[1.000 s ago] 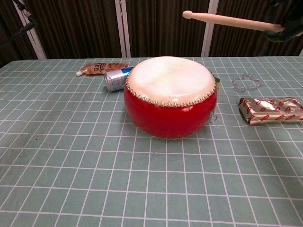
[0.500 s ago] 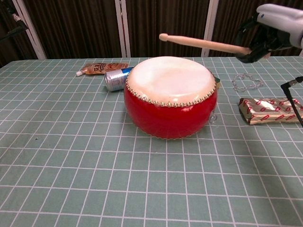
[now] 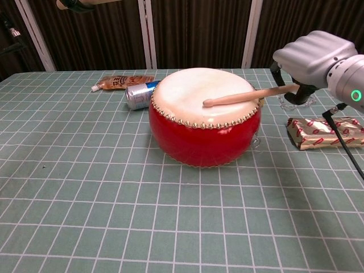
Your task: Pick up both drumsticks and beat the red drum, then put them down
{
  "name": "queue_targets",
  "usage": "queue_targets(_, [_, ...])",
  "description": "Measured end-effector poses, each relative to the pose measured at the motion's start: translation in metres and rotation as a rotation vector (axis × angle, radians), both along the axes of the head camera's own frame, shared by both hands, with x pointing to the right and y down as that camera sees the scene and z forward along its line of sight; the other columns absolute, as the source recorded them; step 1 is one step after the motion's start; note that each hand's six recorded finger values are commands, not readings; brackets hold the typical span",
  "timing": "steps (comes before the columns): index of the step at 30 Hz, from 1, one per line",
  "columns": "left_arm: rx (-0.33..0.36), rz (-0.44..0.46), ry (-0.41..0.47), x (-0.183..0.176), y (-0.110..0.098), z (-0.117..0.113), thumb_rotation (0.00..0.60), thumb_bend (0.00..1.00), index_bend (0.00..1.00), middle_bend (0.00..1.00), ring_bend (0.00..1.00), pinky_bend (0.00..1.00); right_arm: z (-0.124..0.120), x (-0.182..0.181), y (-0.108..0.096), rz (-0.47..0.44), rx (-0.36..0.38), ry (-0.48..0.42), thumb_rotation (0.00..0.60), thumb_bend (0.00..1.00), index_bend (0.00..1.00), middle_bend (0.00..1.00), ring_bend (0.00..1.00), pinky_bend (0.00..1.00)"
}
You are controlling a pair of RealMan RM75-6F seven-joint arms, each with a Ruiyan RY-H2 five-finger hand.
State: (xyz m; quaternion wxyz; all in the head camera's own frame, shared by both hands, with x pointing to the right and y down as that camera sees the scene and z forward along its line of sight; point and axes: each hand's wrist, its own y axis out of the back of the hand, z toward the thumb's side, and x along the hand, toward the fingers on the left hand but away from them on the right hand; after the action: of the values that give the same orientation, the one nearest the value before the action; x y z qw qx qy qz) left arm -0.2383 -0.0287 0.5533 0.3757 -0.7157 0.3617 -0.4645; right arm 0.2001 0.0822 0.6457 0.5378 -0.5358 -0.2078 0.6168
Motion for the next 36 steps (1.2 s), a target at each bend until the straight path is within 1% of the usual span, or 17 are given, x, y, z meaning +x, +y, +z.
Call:
queue_targets(2, [0.002, 0.0, 0.002, 0.001, 0.0, -0.001, 0.6, 0.54, 0.78, 1.0, 1.0, 1.0, -0.004, 0.002, -0.003, 0.01, 0.012, 0.021, 0.6, 0.66, 0.99, 1.0, 1.0, 0.98])
queue_targets(4, [0.002, 0.0, 0.005, 0.002, 0.0, -0.001, 0.6, 0.54, 0.78, 1.0, 1.0, 1.0, -0.011, 0.006, -0.009, 0.045, 0.027, 0.009, 0.6, 0.66, 0.99, 1.0, 1.0, 0.98])
queue_targets(8, [0.006, 0.004, 0.012, 0.006, 0.001, -0.004, 0.6, 0.54, 0.78, 1.0, 1.0, 1.0, -0.035, 0.024, -0.026, 0.138, 0.073, -0.053, 0.6, 0.66, 0.99, 1.0, 1.0, 0.98])
queue_targets(10, [0.007, 0.009, 0.014, 0.01, 0.002, -0.005, 0.6, 0.54, 0.78, 1.0, 1.0, 1.0, -0.044, 0.032, -0.03, 0.175, 0.09, -0.085, 0.6, 0.66, 0.99, 1.0, 1.0, 0.98])
queue_targets(15, [0.002, 0.035, 0.011, 0.023, 0.009, -0.005, 0.6, 0.54, 0.78, 1.0, 1.0, 1.0, -0.057, 0.054, -0.03, 0.294, 0.107, -0.192, 0.6, 0.66, 0.99, 1.0, 1.0, 0.98])
queue_targets(18, [0.008, 0.045, 0.011, 0.031, 0.012, -0.004, 0.6, 0.54, 0.78, 1.0, 1.0, 1.0, -0.06, 0.071, -0.025, 0.353, 0.114, -0.227, 0.6, 0.66, 0.99, 1.0, 1.0, 0.98])
queue_targets(23, [0.037, 0.047, 0.054, 0.052, 0.018, -0.006, 0.6, 0.54, 0.78, 1.0, 1.0, 1.0, -0.063, 0.089, -0.02, 0.386, 0.124, -0.25, 0.6, 0.66, 0.99, 1.0, 1.0, 0.98])
queue_targets(28, [0.065, 0.074, 0.033, 0.069, 0.023, -0.006, 0.6, 0.54, 0.78, 1.0, 1.0, 1.0, -0.067, 0.105, -0.02, 0.403, 0.126, -0.256, 0.6, 0.66, 0.99, 1.0, 1.0, 0.98])
queue_targets(34, [0.041, 0.071, 0.015, 0.09, 0.03, 0.007, 0.6, 0.54, 0.79, 1.0, 1.0, 1.0, -0.065, 0.119, -0.02, 0.419, 0.118, -0.261, 0.6, 0.66, 0.99, 1.0, 1.0, 0.98])
queue_targets(36, [0.031, 0.066, -0.015, 0.092, 0.031, 0.016, 0.6, 0.54, 0.79, 1.0, 1.0, 1.0, -0.063, 0.124, -0.02, 0.423, 0.113, -0.255, 0.6, 0.66, 0.99, 1.0, 1.0, 0.98])
